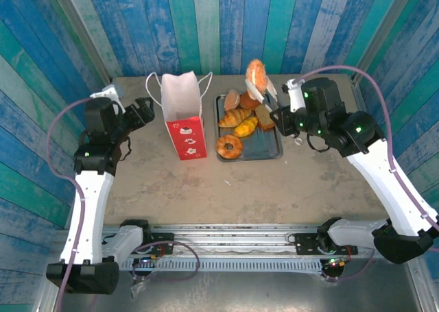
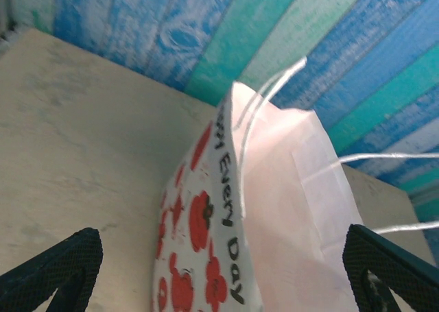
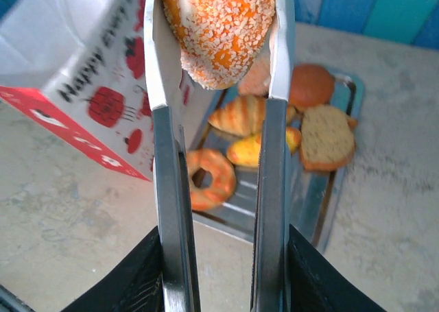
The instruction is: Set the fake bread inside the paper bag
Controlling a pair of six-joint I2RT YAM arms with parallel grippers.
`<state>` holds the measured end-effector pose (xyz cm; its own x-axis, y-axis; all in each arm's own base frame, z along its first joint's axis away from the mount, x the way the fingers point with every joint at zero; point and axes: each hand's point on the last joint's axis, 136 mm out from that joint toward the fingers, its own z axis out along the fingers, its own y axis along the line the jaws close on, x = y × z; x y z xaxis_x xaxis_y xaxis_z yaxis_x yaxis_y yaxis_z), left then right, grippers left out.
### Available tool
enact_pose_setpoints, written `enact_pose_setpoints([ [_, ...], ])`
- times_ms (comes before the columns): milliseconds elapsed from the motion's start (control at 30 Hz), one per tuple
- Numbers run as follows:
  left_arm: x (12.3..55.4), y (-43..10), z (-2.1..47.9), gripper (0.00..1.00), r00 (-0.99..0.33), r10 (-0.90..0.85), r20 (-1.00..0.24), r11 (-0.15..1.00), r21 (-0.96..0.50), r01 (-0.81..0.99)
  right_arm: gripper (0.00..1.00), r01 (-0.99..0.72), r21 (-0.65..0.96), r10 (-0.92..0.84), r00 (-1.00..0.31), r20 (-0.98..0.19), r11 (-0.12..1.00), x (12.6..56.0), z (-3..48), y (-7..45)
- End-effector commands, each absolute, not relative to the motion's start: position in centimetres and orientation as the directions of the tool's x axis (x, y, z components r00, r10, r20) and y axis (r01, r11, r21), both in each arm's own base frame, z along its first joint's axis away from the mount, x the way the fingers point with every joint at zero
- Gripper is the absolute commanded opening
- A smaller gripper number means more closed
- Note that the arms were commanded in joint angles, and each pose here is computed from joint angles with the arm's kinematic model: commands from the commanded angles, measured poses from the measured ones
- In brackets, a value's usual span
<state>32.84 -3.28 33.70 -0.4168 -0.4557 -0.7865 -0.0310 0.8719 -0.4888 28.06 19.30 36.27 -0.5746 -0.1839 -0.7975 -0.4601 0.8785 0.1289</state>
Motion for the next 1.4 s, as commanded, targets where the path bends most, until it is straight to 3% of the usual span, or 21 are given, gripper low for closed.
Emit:
enact_pose_setpoints([
  [0,33.6,-5.2,33.3,0.95,-0.464,-0.480,-0.745,0.825,-0.563,0.050,0.35,-0.582,0.072,-0.229,-0.427,-0.875,0.810,27.9,40.5,22.7],
  [167,35.0,-5.5,31.6,0.99,-0.491,-0.506,-0.709,0.796,-0.603,0.052,0.35,-0.675,0.026,-0.289,-0.351,-0.890,0.738,27.4,42.4,27.3],
  [433,36.1,-6.4,29.7,0.86,-0.529,-0.526,-0.666,0.755,-0.652,0.070,0.35,-0.731,0.014,-0.352,-0.345,-0.870,0.682,28.6,41.1,32.8],
  [867,36.8,-7.1,27.1,0.52,-0.582,-0.515,-0.629,0.739,-0.670,0.069,0.35,-0.752,-0.031,-0.514,-0.419,-0.748,0.658,30.9,35.2,36.0],
  [1367,36.7,-6.9,26.5,0.29,-0.582,-0.514,-0.630,0.744,-0.665,0.062,0.36,-0.779,0.064,-0.584,-0.519,-0.624,0.624,29.6,31.2,37.0],
])
